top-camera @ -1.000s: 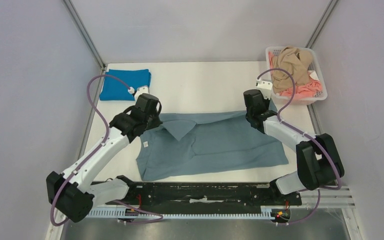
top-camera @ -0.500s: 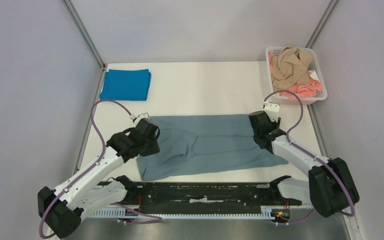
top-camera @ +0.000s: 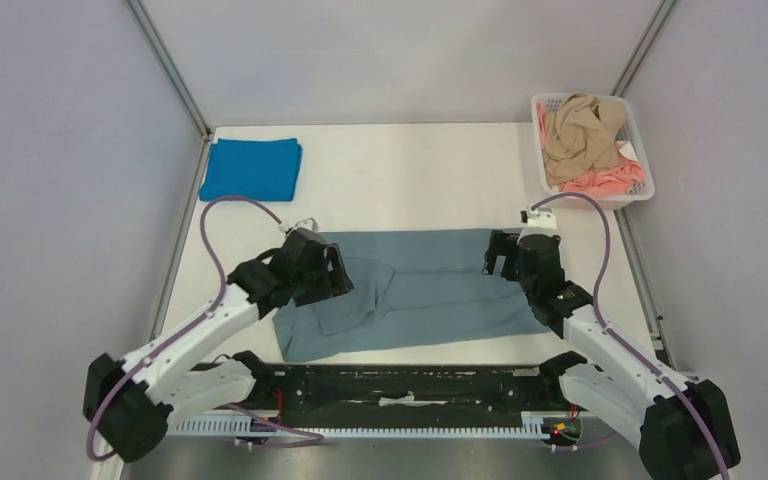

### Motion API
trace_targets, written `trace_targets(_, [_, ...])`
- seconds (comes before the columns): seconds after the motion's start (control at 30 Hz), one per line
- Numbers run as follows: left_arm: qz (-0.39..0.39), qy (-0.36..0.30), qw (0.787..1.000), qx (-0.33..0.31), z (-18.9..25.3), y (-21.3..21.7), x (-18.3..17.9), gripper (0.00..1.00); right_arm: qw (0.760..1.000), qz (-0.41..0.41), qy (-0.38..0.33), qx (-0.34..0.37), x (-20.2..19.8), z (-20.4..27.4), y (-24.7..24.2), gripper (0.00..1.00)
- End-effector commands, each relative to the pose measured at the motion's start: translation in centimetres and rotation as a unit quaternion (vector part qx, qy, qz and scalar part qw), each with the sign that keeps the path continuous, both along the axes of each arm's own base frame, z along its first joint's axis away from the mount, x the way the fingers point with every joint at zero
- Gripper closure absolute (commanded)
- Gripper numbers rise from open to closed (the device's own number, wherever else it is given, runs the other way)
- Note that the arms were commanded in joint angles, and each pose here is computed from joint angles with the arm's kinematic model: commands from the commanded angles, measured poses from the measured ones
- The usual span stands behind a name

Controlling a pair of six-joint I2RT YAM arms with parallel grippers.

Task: Fold and stack the t-shirts
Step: Fold the other side of the tshirt into a rectangle, then rotate the tshirt 90 degrees

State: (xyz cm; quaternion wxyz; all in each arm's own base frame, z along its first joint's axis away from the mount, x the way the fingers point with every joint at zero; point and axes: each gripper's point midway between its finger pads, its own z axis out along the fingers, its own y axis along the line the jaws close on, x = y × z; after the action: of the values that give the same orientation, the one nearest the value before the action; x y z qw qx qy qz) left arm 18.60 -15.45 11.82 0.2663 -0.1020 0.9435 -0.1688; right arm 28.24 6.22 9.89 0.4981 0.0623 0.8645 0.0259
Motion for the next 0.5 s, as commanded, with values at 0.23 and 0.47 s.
trace_targets(0.23, [0.016,-0.014,0.999,-0.049,-3.4,-3.7,8.7,0.17,0.950,0.270,-0.035,0.153,0.6,2.1,12.3,0.02])
trace_targets(0.47, [0.093,0.066,0.990,-0.080,-8.8,-2.4,10.9,0.17,0.982,0.163,0.054,0.082,3.4,-2.6,9.4,0.02])
